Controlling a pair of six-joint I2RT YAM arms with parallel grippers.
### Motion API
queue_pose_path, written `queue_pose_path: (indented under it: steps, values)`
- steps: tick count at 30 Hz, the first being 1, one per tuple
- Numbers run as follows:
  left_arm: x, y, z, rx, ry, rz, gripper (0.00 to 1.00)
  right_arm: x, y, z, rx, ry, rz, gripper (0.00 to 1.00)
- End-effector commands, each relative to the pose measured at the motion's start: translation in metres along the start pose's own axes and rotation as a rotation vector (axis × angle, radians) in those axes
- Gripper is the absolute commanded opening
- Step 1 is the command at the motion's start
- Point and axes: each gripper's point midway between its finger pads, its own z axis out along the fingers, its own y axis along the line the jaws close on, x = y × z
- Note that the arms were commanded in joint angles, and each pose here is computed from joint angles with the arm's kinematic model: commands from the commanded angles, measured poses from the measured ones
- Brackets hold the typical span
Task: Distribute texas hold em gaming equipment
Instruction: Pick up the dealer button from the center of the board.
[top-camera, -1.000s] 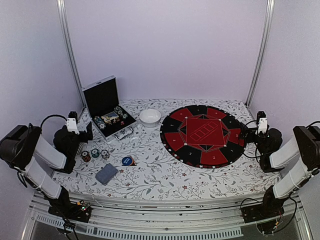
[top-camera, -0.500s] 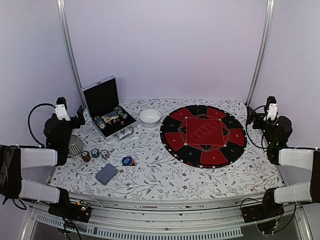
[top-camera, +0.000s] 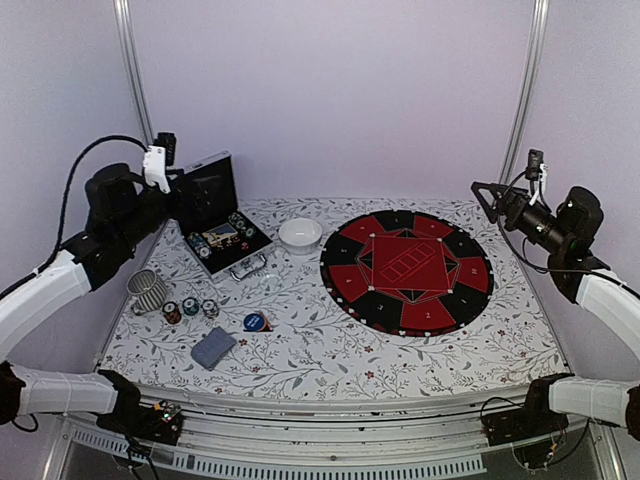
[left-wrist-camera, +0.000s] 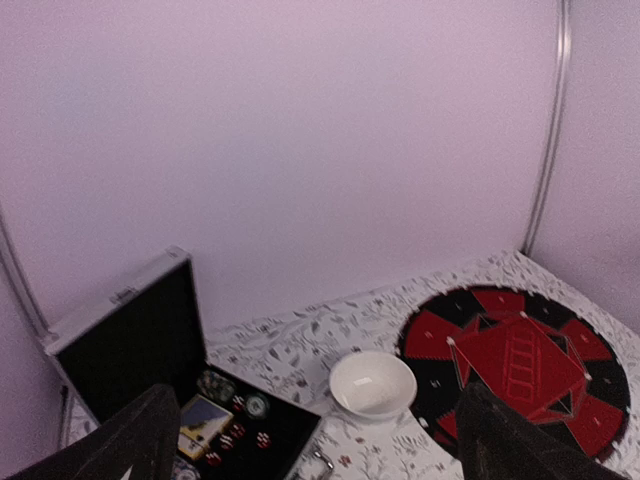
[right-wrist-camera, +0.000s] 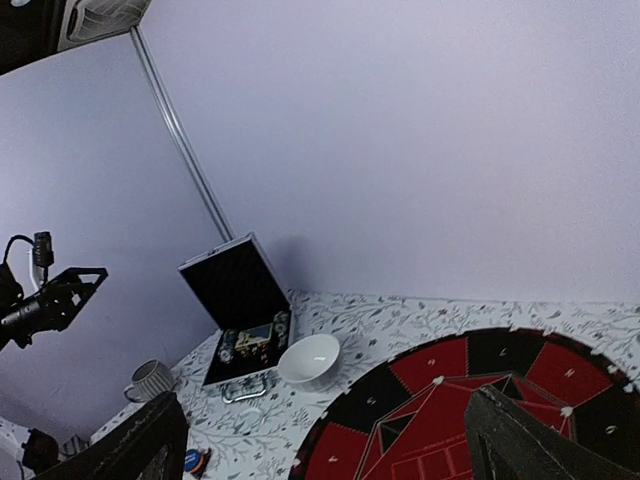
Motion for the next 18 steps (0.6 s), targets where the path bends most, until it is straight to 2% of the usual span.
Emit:
queue_pose_path:
  steps: [1, 7, 12, 15, 18]
  values:
    - [0.113, -0.066, -0.020, 0.186, 0.474, -0.002, 0.98, 0.053, 0.051, 0.021, -0.085, 0.223, 0.153, 0.99]
    - [0.156, -0.109, -0.049, 0.253, 0.693, -0.050, 0.98, 0.109, 0.091, 0.058, 0.002, 0.470, 0.053, 0.99]
    - [0.204, -0.120, -0.074, 0.232, 0.888, 0.005, 0.98, 0.171, 0.116, 0.072, 0.034, 0.697, -0.030, 0.99]
    - [0.226, -0.111, -0.080, 0.169, 0.956, 0.044, 0.98, 0.199, 0.121, 0.075, 0.059, 0.795, -0.083, 0.99]
    - [0.236, -0.108, -0.077, 0.148, 0.968, 0.063, 0.98, 0.213, 0.123, 0.078, 0.069, 0.840, -0.110, 0.99]
